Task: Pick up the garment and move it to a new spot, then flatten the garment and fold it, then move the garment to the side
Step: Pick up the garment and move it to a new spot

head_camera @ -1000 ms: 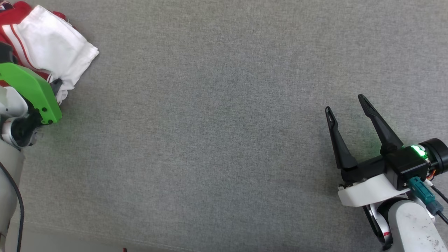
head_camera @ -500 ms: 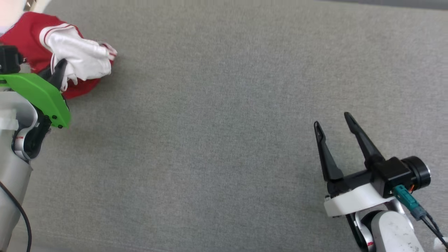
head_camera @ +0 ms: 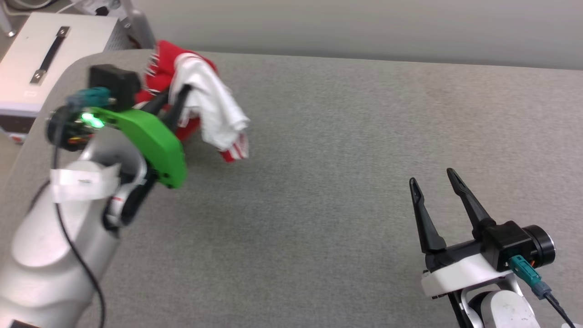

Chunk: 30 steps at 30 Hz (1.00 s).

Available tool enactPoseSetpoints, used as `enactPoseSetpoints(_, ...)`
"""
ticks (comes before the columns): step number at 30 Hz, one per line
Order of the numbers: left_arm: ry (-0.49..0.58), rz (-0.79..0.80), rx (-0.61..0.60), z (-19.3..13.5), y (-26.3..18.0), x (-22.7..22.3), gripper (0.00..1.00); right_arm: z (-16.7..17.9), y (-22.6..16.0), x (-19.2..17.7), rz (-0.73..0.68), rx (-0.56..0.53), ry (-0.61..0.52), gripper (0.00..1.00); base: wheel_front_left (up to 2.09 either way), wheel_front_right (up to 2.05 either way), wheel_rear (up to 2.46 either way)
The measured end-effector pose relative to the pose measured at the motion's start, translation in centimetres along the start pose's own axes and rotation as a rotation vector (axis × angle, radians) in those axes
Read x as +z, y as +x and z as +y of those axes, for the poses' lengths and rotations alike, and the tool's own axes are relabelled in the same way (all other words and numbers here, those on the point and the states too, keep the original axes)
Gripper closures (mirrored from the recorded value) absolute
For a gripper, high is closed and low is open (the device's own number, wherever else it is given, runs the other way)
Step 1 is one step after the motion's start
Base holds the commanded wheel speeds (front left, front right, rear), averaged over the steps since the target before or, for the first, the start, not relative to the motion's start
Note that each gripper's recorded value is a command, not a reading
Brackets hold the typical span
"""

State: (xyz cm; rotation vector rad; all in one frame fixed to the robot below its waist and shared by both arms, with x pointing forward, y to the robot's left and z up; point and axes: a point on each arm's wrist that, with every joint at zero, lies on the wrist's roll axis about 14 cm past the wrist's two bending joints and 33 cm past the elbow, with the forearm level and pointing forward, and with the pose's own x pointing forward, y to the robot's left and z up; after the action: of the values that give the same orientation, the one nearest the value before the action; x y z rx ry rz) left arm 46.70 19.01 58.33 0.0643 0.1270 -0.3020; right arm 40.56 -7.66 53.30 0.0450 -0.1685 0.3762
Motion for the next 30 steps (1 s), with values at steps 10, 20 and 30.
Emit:
enactPoseSetpoints(10,-0.092,-0.033,-0.346,-16.0,4.1,0.5,1.0,-6.6,-3.2,1.9,-0.029,-0.212,-0.066,0.0,0.0,0.0,0.0)
enactPoseSetpoints(20,-0.159,0.136,-0.568,-28.2,5.7,-5.9,0.05,-11.5,-6.0,2.1,-0.01,-0.37,-0.117,0.0,0.0,0.0,0.0)
enactPoseSetpoints(30,-0.168,0.245,-0.653,-30.9,5.2,-10.6,0.0,-12.3,-6.7,0.1,0.053,-0.397,-0.104,0.0,0.0,0.0,0.0)
